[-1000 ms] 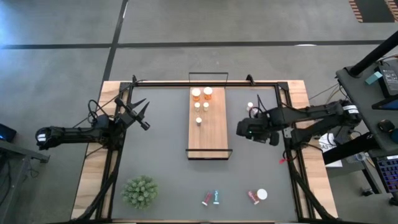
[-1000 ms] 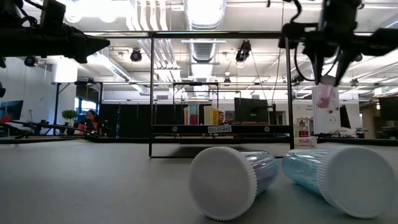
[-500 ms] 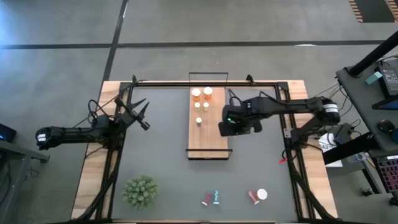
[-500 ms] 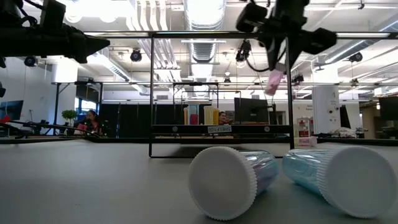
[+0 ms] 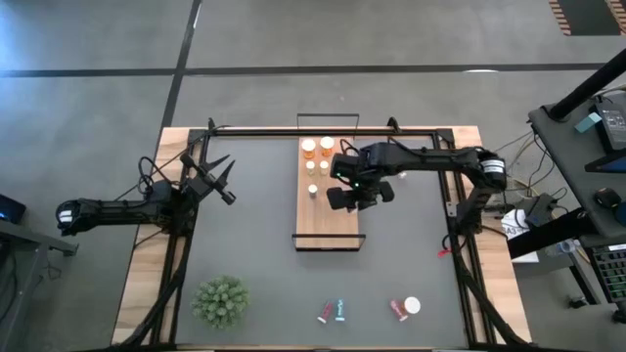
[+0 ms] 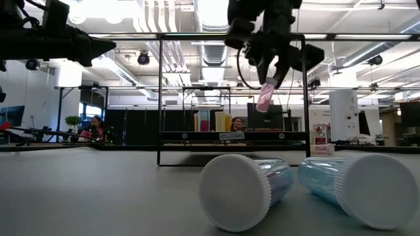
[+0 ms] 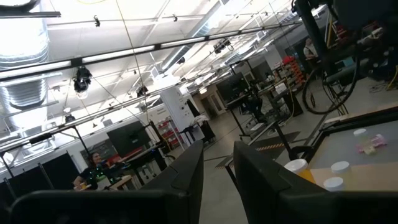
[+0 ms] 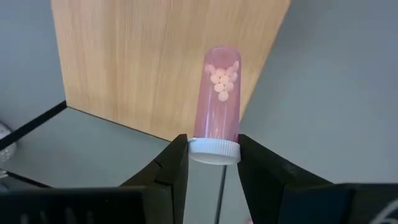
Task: Pick and place medicine bottles onto shelf by color
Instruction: Put the middle pink pill bottle on the shelf
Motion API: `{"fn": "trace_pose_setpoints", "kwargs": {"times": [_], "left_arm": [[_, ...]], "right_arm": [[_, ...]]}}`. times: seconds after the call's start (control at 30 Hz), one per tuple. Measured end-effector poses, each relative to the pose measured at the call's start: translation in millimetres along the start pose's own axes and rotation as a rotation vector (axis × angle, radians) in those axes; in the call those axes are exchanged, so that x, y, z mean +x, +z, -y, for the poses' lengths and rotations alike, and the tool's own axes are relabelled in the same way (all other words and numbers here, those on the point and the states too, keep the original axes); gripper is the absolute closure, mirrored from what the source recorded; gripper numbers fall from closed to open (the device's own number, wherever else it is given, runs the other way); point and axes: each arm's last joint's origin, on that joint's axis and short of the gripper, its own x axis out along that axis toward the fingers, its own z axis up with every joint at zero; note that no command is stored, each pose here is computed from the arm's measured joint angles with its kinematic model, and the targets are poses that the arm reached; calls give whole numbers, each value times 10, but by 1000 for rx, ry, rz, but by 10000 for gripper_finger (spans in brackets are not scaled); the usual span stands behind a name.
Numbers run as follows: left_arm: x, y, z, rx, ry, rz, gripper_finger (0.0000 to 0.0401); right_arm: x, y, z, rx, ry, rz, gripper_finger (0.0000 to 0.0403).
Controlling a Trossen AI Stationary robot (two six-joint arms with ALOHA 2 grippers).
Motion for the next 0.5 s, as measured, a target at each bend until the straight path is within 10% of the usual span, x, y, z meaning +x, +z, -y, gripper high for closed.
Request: {"fn": "trace_pose_setpoints", "kwargs": {"times": [0.5], "left_arm": [[0, 0, 0, 0, 0, 0, 329]], "right_arm": [[265, 359, 14, 96, 11, -228, 294]]}}
